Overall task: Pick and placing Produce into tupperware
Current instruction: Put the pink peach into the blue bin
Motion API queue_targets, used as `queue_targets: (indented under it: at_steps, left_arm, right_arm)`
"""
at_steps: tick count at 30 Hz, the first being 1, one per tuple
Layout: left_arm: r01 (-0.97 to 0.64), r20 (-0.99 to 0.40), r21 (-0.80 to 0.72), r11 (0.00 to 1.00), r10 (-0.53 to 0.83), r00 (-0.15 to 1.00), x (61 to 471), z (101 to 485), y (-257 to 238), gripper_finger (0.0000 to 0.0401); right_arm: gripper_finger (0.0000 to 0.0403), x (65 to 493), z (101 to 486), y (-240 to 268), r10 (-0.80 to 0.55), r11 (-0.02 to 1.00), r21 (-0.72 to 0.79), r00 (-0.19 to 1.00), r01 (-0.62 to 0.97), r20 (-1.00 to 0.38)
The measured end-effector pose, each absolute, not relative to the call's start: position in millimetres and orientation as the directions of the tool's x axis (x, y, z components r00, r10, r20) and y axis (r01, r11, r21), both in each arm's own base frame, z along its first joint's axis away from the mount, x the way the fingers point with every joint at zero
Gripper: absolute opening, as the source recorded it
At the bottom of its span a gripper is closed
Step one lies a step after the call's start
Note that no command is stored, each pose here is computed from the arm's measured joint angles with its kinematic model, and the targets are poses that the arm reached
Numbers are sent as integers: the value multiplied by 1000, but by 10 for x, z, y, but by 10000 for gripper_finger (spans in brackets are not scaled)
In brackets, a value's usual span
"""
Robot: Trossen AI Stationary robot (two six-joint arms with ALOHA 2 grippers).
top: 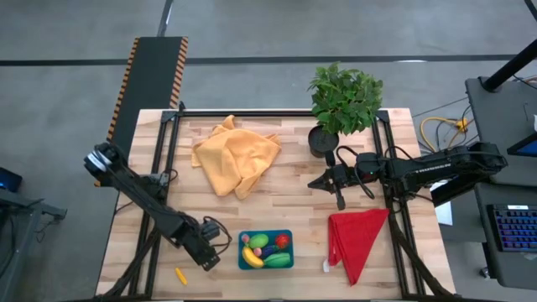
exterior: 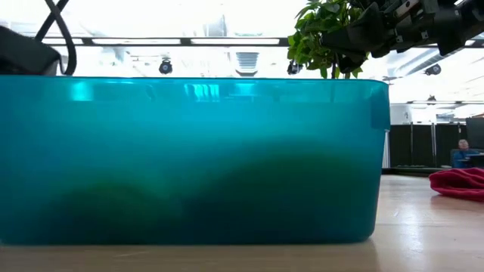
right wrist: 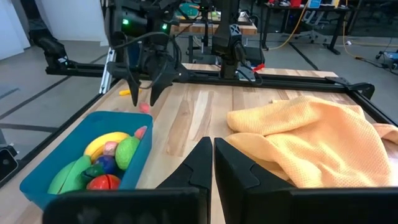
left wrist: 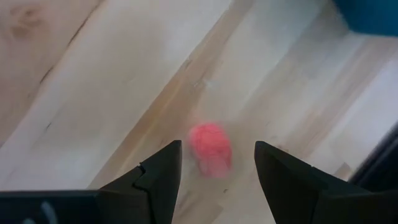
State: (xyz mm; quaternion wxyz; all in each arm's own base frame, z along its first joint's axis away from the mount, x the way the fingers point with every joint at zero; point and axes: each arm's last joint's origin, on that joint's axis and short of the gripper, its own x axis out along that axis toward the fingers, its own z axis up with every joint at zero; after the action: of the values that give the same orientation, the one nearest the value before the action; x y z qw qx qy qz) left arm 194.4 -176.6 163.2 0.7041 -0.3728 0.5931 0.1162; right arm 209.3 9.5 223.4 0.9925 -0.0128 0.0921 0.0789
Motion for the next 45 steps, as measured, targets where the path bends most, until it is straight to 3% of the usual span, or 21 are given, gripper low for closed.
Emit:
queue_targets:
  at_steps: [7, 32, 36, 45]
  left_arm:
    - [-615, -933, -357, 703, -297, 202, 1954, 1524, -1798, 187]
    - [-621, -941, -338, 707, -268, 207, 1965, 1516, -1754, 186]
    - [-630, -952, -305, 714, -249, 180, 1940, 1507, -1730, 163]
    - [-564, -955, -298, 770, -244, 171, 1935, 1505, -1721, 70]
  right_arm:
    - [9, 2093, 2235, 95, 154, 987, -11, 971, -159, -184]
    - [9, 2094, 2235, 87, 128, 991, -19, 974, -134, -185]
    - [9, 2094, 2235, 87, 128, 991, -19, 974, -134, -185]
    - [9, 2094, 2235, 87, 128, 991, -19, 974, -134, -185]
